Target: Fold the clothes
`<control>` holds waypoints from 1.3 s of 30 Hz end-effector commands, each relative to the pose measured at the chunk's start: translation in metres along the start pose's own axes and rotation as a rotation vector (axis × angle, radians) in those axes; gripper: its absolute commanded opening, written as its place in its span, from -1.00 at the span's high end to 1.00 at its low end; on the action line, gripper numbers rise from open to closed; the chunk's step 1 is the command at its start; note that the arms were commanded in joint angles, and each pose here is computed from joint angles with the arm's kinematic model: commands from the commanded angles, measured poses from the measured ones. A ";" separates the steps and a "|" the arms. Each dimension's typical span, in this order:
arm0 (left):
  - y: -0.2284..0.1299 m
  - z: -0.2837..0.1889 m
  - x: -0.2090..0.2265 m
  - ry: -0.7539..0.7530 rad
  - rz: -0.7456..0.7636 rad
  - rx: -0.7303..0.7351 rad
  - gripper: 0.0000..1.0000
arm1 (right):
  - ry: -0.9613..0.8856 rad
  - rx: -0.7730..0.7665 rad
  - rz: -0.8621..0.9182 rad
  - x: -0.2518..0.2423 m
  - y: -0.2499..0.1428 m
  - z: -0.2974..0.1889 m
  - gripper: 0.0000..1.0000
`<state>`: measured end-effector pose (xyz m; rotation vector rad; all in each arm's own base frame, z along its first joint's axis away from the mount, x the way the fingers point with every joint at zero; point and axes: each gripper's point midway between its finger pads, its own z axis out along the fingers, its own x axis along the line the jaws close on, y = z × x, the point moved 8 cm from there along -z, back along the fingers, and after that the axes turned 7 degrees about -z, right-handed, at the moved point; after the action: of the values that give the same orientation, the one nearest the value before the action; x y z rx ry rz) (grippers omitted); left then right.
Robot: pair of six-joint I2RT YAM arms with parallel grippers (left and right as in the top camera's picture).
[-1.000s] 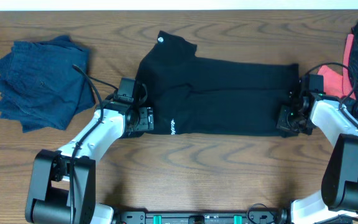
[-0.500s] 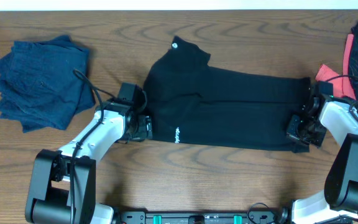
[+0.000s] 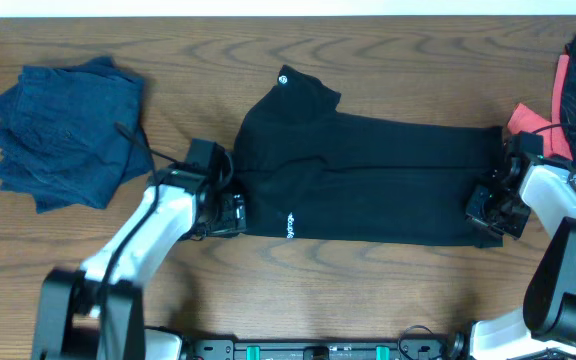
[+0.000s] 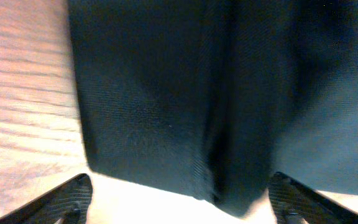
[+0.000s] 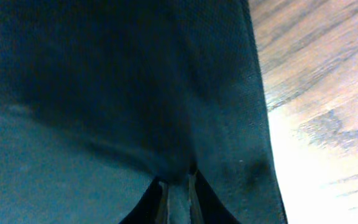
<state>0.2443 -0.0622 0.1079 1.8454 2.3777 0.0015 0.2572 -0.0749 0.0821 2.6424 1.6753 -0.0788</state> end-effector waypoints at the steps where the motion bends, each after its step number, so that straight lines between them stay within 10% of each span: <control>1: 0.014 -0.037 -0.008 -0.083 -0.014 -0.151 -0.96 | 0.078 -0.120 -0.001 0.004 0.013 -0.035 0.70; 3: 0.017 -0.051 -0.011 -0.124 -0.009 -0.216 -0.96 | 0.086 -0.171 0.000 0.003 0.015 -0.047 0.02; 5: 0.019 -0.062 -0.016 -0.188 0.001 -0.258 -0.98 | 0.095 -0.228 0.002 0.003 0.017 -0.058 -0.17; 15: 0.024 -0.054 -0.063 -0.382 0.172 -0.270 -1.00 | 0.101 -0.324 0.023 -0.002 0.030 -0.066 -0.10; 39: -0.001 0.045 -0.132 -0.245 0.571 -0.207 -0.69 | 0.044 -0.347 0.062 -0.012 0.034 -0.066 -0.11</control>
<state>0.2765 -0.1935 0.0817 2.1551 1.5616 -0.0010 0.2849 -0.0937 0.1469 2.4381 1.4887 0.2625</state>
